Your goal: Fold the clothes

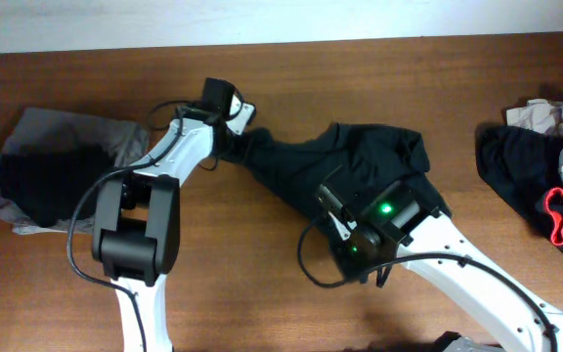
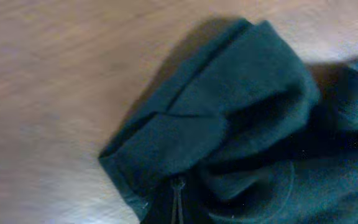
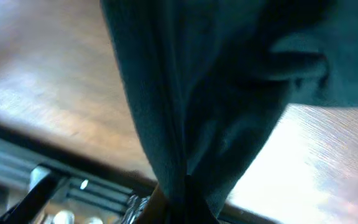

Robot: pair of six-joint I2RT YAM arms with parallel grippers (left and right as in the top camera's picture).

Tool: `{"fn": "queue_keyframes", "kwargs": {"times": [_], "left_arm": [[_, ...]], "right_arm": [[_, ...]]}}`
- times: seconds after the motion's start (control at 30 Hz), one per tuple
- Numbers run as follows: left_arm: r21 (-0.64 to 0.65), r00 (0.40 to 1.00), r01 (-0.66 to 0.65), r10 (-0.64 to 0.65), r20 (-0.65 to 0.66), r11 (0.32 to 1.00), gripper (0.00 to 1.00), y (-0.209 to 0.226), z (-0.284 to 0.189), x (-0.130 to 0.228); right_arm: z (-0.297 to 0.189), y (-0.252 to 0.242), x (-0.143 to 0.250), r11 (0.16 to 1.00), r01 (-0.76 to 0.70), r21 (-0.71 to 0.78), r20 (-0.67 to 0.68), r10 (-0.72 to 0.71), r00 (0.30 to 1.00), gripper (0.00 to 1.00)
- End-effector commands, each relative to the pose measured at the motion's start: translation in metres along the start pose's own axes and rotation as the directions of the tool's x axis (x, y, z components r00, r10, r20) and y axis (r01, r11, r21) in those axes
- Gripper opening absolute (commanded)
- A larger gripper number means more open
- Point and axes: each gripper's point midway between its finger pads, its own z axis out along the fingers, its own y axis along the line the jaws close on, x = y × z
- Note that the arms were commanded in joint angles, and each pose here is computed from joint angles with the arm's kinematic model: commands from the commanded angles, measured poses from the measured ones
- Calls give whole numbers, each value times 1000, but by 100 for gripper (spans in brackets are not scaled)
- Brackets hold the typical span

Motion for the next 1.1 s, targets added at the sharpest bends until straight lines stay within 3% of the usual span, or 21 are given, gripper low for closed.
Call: {"fn": "queue_keyframes", "kwargs": {"times": [0.0,0.33,0.5,0.53,0.6,0.67,0.87,0.97,1.07], "left_arm": [[-123,990,110,-119,-71,986,0,48,32,32],[-130,990,140,-143,-10,982,0,65,29,20],[-136,989,148,-147,24,980,0,72,22,6],[-138,988,153,-150,32,979,0,75,19,3],[-143,986,166,-161,45,976,0,83,13,-4],[-152,982,187,-181,55,971,0,95,3,-9],[-166,976,217,-210,60,962,0,117,-18,-17],[-168,978,209,-203,52,963,2,119,-27,-20],[-167,979,202,-198,41,965,11,118,-33,-22]], "right_arm": [[-5,33,5,975,171,-143,9,-171,985,4],[0,121,-22,852,449,-270,215,-401,890,5],[19,138,-23,834,480,-272,188,-443,877,5],[22,139,-22,835,479,-273,176,-446,878,8],[27,139,-22,837,475,-272,159,-448,880,27],[26,135,-27,848,471,-242,173,-440,881,36],[8,93,-64,957,291,10,280,-282,918,46],[-10,67,-80,987,143,70,353,-158,922,55],[-20,36,-91,998,-21,66,395,-6,919,60]]}}
